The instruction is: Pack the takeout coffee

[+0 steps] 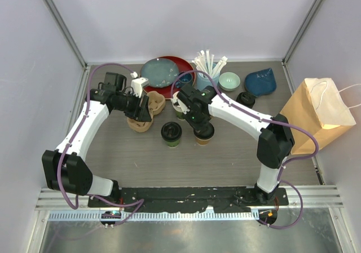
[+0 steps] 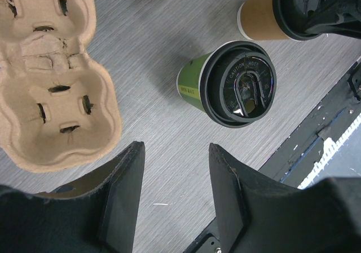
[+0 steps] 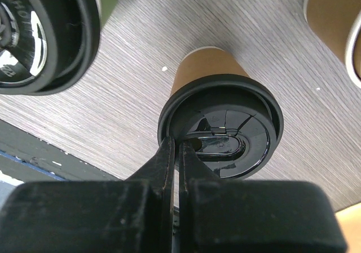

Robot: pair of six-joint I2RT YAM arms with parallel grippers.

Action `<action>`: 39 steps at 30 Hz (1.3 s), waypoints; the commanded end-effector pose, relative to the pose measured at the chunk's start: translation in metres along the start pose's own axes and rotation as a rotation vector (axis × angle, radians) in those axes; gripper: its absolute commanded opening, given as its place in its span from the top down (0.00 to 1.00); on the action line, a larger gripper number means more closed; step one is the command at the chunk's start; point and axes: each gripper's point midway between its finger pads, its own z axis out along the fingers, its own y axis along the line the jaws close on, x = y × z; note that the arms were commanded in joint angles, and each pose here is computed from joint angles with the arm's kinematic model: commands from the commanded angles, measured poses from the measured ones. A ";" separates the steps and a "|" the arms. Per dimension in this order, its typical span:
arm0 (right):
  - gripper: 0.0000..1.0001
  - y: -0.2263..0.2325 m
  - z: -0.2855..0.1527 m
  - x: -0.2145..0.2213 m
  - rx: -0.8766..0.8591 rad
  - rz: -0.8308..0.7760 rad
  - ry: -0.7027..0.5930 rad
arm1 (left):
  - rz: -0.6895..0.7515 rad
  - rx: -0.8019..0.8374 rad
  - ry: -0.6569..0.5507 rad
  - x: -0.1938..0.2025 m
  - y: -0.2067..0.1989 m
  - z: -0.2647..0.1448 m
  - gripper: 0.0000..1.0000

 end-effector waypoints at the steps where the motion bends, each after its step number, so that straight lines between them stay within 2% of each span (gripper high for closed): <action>1: 0.99 -0.010 -0.023 -0.007 0.061 -0.001 -0.043 | 0.032 0.011 -0.039 -0.009 -0.004 -0.007 0.47; 14: 0.99 0.003 -0.016 -0.007 -0.013 -0.010 -0.045 | 0.033 0.010 -0.039 -0.009 -0.004 -0.008 0.47; 23: 0.99 -0.004 -0.007 0.001 0.005 -0.021 -0.012 | 0.035 0.007 -0.039 -0.008 -0.004 -0.009 0.47; 39: 0.99 0.000 -0.008 0.009 -0.064 0.009 -0.046 | 0.038 0.008 -0.041 -0.009 -0.004 -0.009 0.47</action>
